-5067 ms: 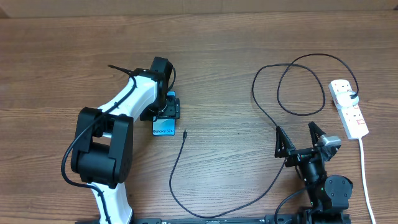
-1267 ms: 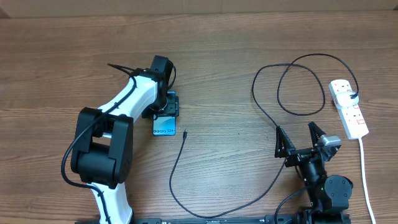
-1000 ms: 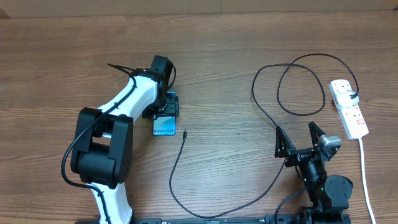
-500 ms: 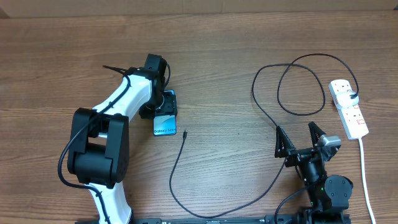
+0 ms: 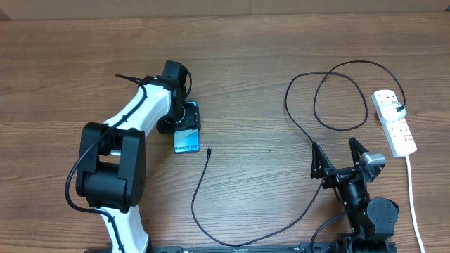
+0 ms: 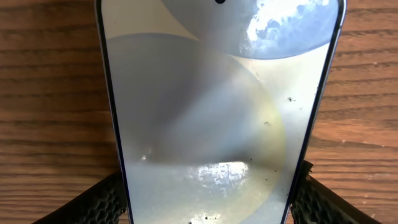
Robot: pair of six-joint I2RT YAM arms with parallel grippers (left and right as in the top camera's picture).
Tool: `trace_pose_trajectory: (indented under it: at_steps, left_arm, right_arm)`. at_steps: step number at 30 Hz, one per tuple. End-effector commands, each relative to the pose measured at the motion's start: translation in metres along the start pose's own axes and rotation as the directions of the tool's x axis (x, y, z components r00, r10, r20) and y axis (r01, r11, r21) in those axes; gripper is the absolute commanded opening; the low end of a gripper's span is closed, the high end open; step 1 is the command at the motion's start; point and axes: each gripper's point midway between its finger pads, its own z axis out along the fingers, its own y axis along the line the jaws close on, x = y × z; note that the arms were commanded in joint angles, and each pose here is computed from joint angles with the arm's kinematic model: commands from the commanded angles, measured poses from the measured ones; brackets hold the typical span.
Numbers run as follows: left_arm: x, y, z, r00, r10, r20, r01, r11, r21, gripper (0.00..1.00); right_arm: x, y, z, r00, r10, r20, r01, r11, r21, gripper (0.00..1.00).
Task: Plug charger to phone and switch on socket
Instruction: 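Lift the phone with the left gripper and tilt it upright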
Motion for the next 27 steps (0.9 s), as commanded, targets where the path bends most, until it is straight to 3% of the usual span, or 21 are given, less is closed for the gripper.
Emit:
trace_pose_trajectory:
  at_steps: [1, 12, 20, 23, 27]
  left_arm:
    - [0.014, -0.015, 0.007, 0.998, -0.005, -0.065, 0.011, 0.995, 0.096, 0.71]
    - [0.024, -0.047, -0.001, 0.992, 0.067, -0.109, -0.032, 0.955, 0.296, 0.72]
    - [0.024, -0.069, -0.022, 0.987, 0.082, -0.136, 0.002, 0.850, 0.527, 0.72]
    - [0.021, -0.074, -0.035, 0.987, 0.077, -0.144, 0.030, 0.782, 0.622, 0.71]
    - [0.016, -0.074, -0.045, 0.987, 0.058, -0.152, 0.061, 0.730, 0.680, 0.71]
  right_arm:
    - [0.002, -0.002, 0.000, 1.000, 0.002, 0.000, -0.002, 1.000, 0.005, 1.00]
    - [0.002, -0.002, 0.000, 1.000, 0.002, 0.000, -0.002, 1.000, 0.005, 1.00]
    - [0.002, -0.002, 0.000, 1.000, 0.002, 0.000, -0.002, 1.000, 0.005, 1.00]
    - [0.002, -0.002, 0.000, 1.000, 0.002, 0.000, -0.002, 1.000, 0.005, 1.00]
    - [0.002, -0.002, 0.000, 1.000, 0.002, 0.000, -0.002, 1.000, 0.005, 1.00]
